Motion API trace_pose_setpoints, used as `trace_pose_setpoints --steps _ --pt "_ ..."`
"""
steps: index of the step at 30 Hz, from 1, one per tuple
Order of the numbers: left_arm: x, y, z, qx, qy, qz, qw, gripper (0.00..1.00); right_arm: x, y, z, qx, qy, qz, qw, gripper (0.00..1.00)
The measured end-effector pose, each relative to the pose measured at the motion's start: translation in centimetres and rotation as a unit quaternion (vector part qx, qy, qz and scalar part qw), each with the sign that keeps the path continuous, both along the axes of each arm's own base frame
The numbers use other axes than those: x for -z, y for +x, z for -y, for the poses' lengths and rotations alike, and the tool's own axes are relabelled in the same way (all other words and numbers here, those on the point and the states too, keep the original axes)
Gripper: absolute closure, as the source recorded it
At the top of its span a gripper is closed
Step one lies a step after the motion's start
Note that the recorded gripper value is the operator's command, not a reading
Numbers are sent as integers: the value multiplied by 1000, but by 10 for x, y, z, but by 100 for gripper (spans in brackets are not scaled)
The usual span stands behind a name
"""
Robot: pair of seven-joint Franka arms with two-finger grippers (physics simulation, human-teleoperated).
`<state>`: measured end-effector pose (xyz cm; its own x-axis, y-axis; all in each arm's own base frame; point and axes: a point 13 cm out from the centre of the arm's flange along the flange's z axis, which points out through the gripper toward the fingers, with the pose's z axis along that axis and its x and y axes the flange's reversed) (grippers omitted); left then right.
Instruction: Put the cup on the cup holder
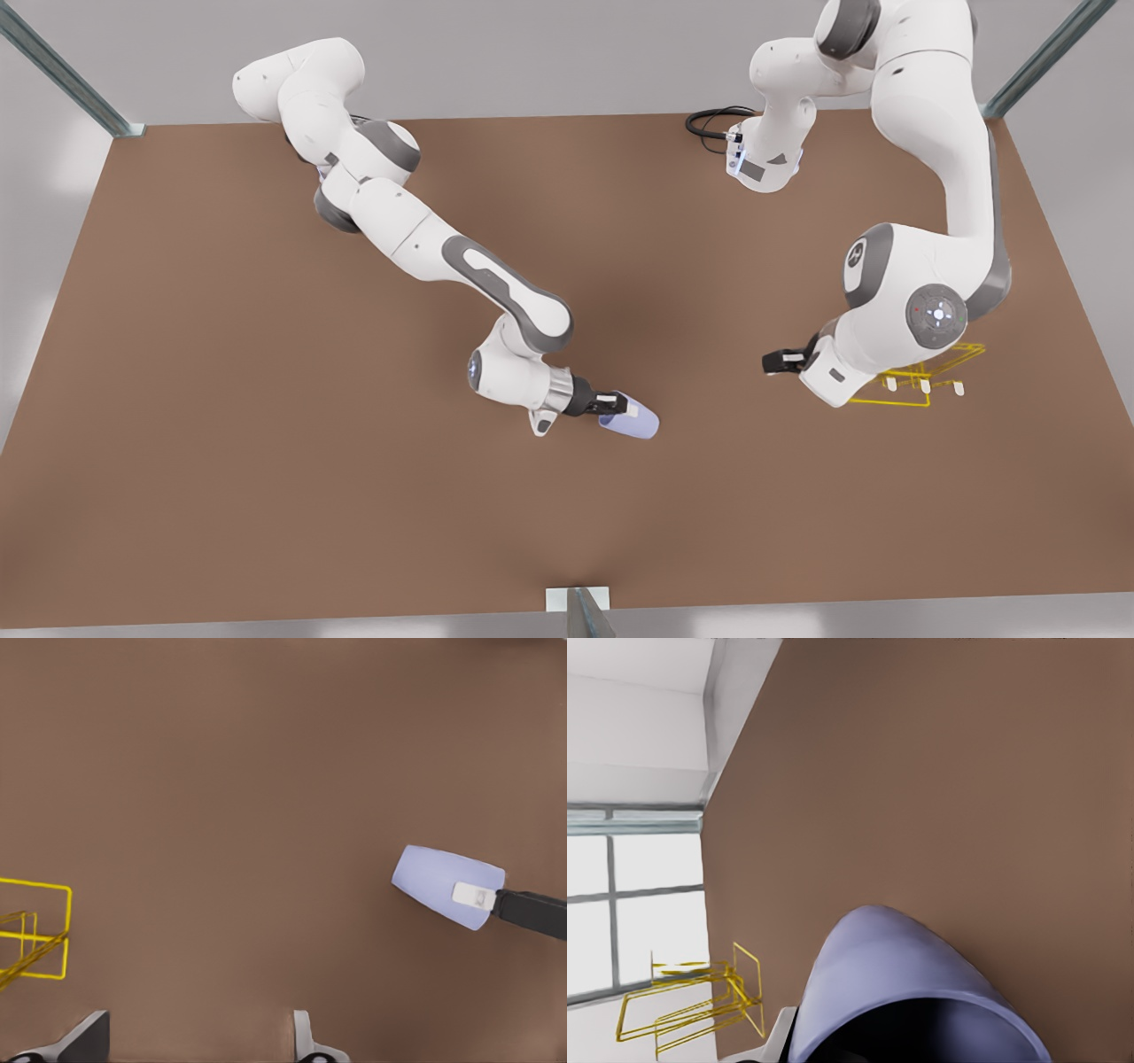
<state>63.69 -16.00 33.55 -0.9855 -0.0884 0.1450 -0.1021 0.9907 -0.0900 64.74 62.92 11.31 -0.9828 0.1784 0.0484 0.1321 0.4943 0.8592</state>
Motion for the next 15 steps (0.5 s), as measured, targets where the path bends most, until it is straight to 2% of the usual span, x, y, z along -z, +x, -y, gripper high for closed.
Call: trace_pose_setpoints --steps 1,3,5,9,11,15 --pt "-1 1 9 -35 -10 -3 999 0 2 -4 -4 1 -4 1 1000 0" --pt "2 6 20 -103 -21 -9 994 0 12 -21 -16 4 -16 5 1000 0" --pt "14 11 32 -159 -18 -15 987 0 17 -37 -31 8 -38 39 998 0" --pt "35 18 69 -235 18 -6 972 0 -11 -7 -15 48 -45 77 995 0" --pt "38 19 78 -273 29 -3 962 0 -17 9 0 65 -47 80 994 0" --pt "49 28 103 -340 34 5 940 0 -15 18 23 79 -57 69 993 0"
